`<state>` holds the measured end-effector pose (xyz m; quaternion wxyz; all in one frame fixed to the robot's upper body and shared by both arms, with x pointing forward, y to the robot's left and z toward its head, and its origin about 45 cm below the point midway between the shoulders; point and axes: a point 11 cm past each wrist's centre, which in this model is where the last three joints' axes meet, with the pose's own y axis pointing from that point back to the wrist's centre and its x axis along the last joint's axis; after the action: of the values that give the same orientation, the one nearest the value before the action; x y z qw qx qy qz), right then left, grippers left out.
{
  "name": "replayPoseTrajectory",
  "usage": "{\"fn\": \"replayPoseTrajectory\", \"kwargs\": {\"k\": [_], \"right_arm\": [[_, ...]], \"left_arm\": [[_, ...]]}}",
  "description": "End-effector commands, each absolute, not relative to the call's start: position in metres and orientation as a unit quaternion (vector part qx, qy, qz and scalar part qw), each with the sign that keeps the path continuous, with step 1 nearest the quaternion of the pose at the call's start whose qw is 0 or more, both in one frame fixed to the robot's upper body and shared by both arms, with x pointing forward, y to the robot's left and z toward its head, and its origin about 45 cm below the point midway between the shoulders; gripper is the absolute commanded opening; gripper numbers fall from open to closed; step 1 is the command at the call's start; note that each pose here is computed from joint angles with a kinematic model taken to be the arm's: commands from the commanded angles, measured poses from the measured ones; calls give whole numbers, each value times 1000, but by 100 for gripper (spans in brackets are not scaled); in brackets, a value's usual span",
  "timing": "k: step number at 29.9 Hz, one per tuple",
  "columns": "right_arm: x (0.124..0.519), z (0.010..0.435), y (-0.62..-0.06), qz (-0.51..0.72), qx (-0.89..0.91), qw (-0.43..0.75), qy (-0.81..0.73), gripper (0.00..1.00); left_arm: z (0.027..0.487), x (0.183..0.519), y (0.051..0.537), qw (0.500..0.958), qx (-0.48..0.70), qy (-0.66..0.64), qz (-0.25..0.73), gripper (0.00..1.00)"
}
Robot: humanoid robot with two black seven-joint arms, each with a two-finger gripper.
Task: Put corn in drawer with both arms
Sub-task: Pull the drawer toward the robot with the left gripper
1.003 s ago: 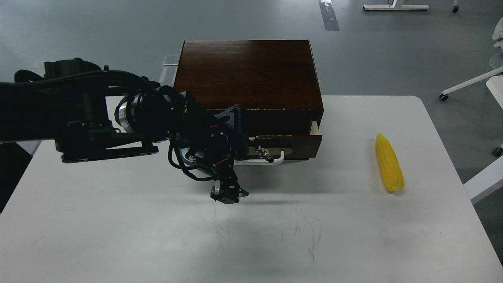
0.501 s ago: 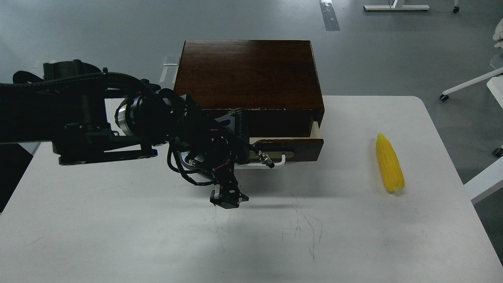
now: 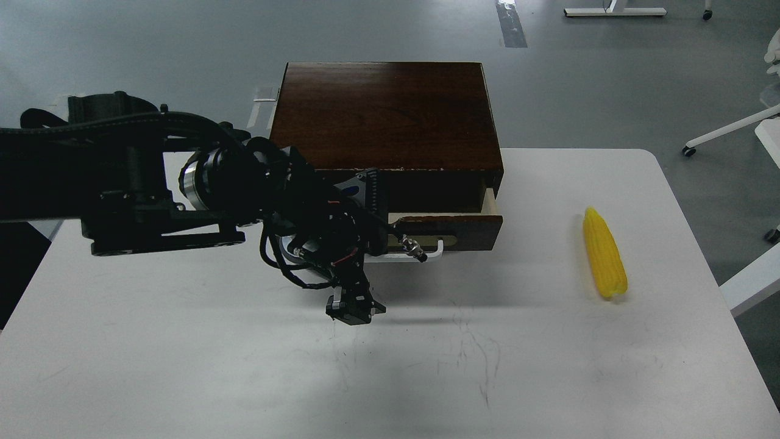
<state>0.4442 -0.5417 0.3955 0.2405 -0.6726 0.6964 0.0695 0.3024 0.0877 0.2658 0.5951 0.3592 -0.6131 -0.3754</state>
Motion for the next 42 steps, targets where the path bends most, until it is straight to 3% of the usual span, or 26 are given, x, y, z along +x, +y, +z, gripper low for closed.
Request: {"fn": "replayPoseTrajectory", "kwargs": {"k": [1,42], "right_arm": [[444,396,-542,70,-673,240,696,100],[444,395,-543,69,-672,240,697,100]], "left_arm": [[267,297,86,596,350,-615,-379,85],[264,305,87,602,360,-610,-369,94]]}}
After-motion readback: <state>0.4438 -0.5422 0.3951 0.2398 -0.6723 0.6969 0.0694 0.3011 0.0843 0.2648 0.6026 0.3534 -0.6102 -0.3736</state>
